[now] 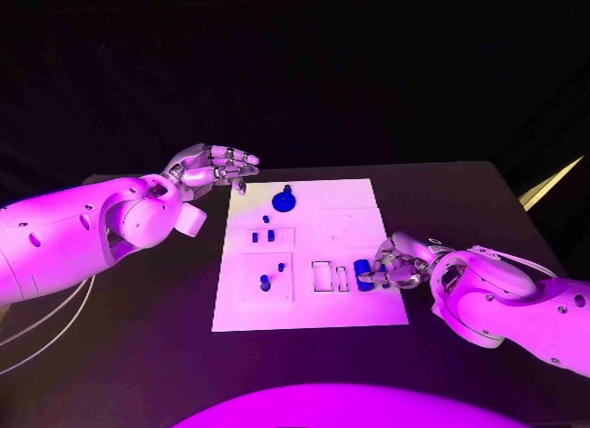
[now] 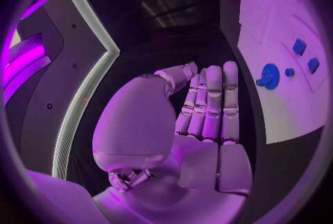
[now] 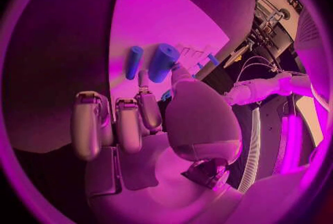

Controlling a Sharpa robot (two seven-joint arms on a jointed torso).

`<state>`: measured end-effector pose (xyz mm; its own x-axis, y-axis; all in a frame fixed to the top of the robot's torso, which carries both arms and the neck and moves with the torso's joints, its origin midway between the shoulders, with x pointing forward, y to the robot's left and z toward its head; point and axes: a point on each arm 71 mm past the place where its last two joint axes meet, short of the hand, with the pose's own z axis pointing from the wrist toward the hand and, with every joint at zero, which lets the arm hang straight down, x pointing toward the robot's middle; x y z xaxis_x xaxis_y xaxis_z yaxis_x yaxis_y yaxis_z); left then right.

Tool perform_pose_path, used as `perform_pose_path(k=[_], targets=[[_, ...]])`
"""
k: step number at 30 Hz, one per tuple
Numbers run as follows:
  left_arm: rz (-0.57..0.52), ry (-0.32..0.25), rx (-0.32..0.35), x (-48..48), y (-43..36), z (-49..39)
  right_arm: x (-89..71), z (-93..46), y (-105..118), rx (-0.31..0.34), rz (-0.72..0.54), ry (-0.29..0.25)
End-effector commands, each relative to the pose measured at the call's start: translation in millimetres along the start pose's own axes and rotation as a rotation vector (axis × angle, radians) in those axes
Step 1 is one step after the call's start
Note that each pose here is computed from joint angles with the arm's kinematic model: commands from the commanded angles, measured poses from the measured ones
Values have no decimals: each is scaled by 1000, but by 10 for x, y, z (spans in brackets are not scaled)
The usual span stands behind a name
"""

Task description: Assemble the parts on the task board

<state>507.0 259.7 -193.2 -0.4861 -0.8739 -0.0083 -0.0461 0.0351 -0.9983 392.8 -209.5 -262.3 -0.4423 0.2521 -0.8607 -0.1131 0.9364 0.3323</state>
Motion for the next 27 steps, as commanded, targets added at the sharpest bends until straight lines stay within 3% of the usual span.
perform_pose_path(k=[1,17,27], targets=[[-1,5,2,14,-6,2,44,15,16,8,-13,8],[3,7,-1,11,-5,-2,152,82,98,17,-27,27],[4,4,-3,5,-2,0,120,53,159,-25,58,-52]])
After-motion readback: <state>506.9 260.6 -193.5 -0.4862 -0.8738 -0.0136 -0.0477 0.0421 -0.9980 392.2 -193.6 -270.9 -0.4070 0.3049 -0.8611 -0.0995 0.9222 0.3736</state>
